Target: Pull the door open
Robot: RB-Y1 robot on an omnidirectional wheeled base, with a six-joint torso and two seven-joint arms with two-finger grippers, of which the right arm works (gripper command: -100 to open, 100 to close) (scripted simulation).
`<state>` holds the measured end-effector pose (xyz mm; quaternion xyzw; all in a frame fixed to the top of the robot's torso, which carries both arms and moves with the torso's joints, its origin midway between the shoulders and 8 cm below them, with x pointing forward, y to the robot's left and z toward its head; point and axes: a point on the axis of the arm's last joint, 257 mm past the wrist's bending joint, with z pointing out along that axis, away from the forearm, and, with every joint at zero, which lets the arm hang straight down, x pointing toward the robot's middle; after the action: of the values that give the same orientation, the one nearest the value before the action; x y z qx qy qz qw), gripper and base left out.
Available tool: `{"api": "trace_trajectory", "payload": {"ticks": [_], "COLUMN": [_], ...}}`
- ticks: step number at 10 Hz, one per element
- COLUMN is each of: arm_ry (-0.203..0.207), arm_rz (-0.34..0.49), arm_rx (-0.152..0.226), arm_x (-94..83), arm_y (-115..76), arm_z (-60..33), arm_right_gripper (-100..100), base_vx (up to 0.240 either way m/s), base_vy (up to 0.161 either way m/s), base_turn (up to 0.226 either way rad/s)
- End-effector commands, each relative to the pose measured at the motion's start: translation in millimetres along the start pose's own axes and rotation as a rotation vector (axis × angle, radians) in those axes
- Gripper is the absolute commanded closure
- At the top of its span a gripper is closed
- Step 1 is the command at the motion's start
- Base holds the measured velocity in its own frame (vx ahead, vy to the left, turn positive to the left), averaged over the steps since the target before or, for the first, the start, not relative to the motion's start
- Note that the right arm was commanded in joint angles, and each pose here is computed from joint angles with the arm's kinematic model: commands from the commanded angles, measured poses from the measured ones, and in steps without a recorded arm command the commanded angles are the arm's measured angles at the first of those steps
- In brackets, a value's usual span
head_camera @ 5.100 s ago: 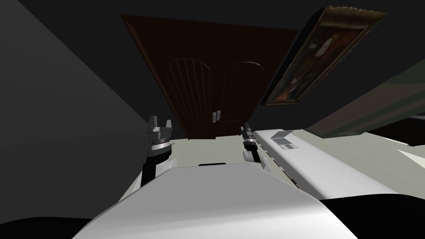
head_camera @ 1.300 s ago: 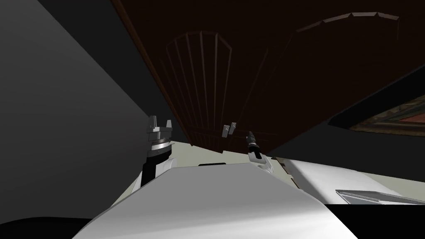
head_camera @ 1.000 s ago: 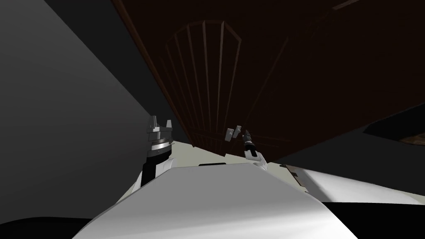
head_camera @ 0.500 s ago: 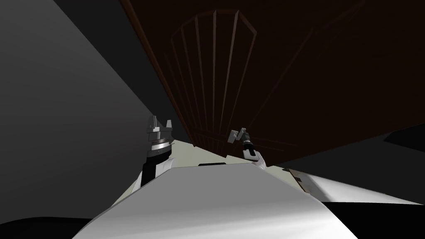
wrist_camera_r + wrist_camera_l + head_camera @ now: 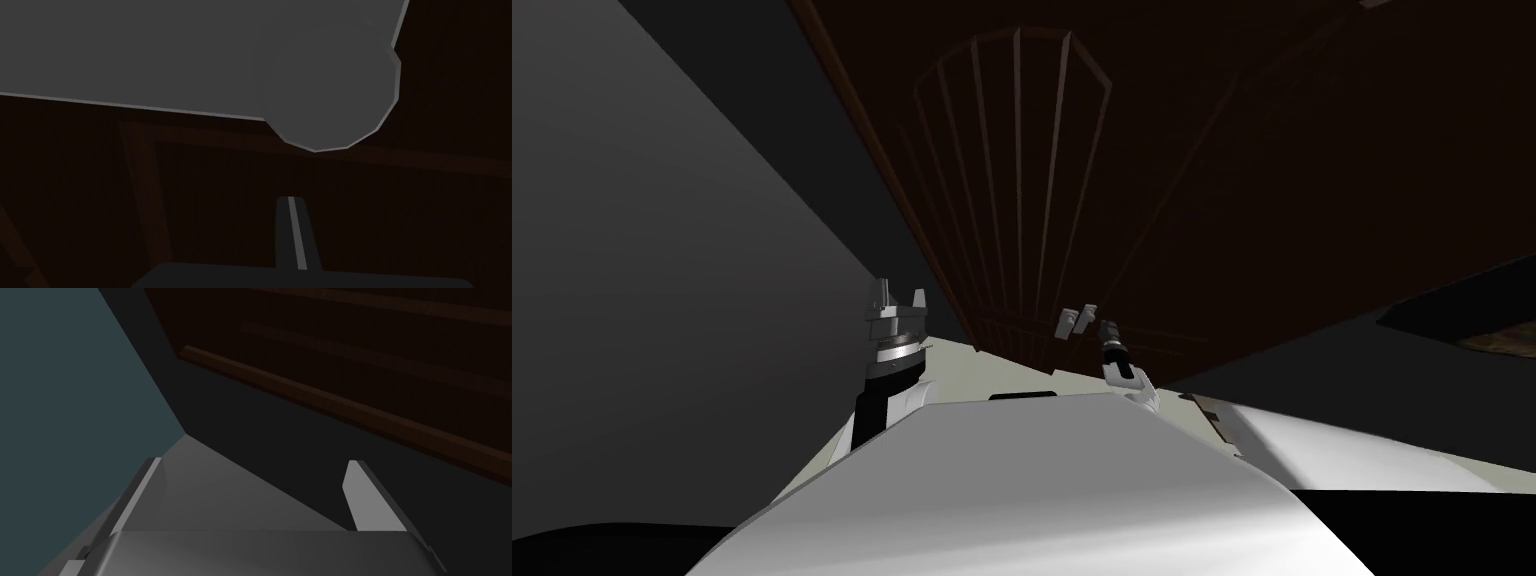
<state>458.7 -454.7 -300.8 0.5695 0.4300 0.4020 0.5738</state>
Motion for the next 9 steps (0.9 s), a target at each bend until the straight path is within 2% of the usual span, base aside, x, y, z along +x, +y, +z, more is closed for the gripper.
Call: {"api": "trace_trajectory", "payload": {"ticks": [1,3,5,7,9], "arm_ry": [-0.020,-0.023,-0.014,0.015,0.063], "arm_rz": [-0.009,-0.009,-0.004,0.012,0.035], "arm_rx": [0.012,0.019,0.020,0.010,-0.019], "arm_x": [-15.2,-18.3,-13.7,5.5,37.6], "arm_y": [-4.8,-7.8,-9.2,-6.5,6.0], "arm_z": [-5.4,-9.0,-11.0,-9.9,-2.3], "arm_right_gripper": [-100,-100,-100,-100,-100], "base_vx": [-0.234,-0.217,-0.192,-0.182,-0.032], "base_vy": [-0.056,0.046,0.045,0.049,0.133], "base_turn": [-0.142,-0.029,-0.007,0.051,0.185]}}
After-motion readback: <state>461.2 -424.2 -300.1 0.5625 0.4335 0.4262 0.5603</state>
